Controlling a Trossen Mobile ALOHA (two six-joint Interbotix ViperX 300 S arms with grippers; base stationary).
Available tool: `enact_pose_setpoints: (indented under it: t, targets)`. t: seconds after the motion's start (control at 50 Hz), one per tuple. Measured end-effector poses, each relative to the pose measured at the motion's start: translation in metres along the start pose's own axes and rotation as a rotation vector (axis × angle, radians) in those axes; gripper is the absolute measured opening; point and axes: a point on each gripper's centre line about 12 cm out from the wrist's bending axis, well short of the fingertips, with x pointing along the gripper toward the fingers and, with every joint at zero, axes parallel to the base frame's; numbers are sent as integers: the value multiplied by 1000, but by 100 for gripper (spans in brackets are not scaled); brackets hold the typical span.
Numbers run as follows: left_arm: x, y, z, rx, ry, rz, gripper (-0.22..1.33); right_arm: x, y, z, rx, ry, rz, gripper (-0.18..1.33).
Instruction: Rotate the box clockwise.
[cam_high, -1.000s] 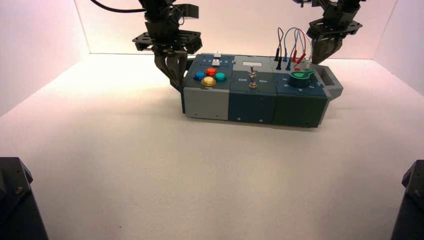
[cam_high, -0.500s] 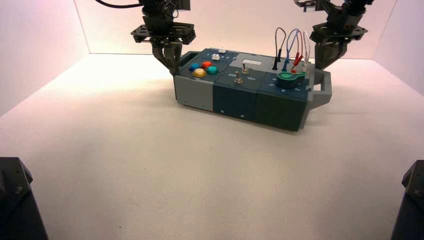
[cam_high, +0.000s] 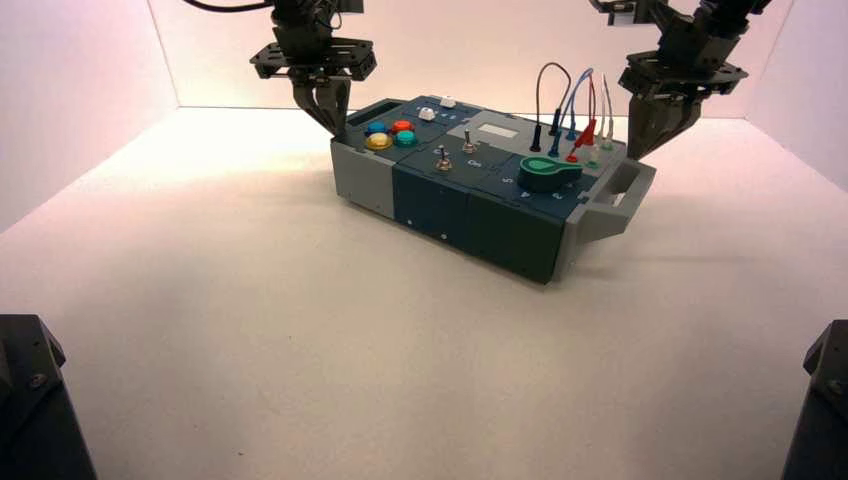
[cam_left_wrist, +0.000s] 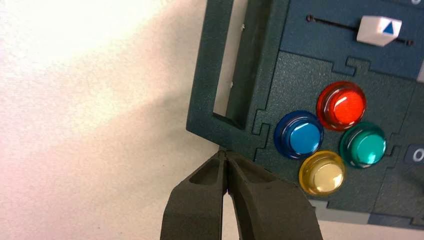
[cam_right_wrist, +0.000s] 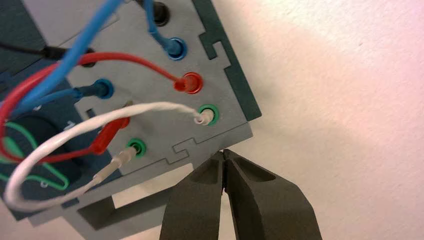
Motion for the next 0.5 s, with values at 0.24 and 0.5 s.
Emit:
enact_pose_setpoints:
  t: [0.24,0.5]
  targets:
    - [1,-9,18,19,-37,-8,-16,1,46,-15,-47,-20,30,-14]
    - [2,-8,27,20,-52,-9,-16,0,52,-21,-39,-40,18,-14]
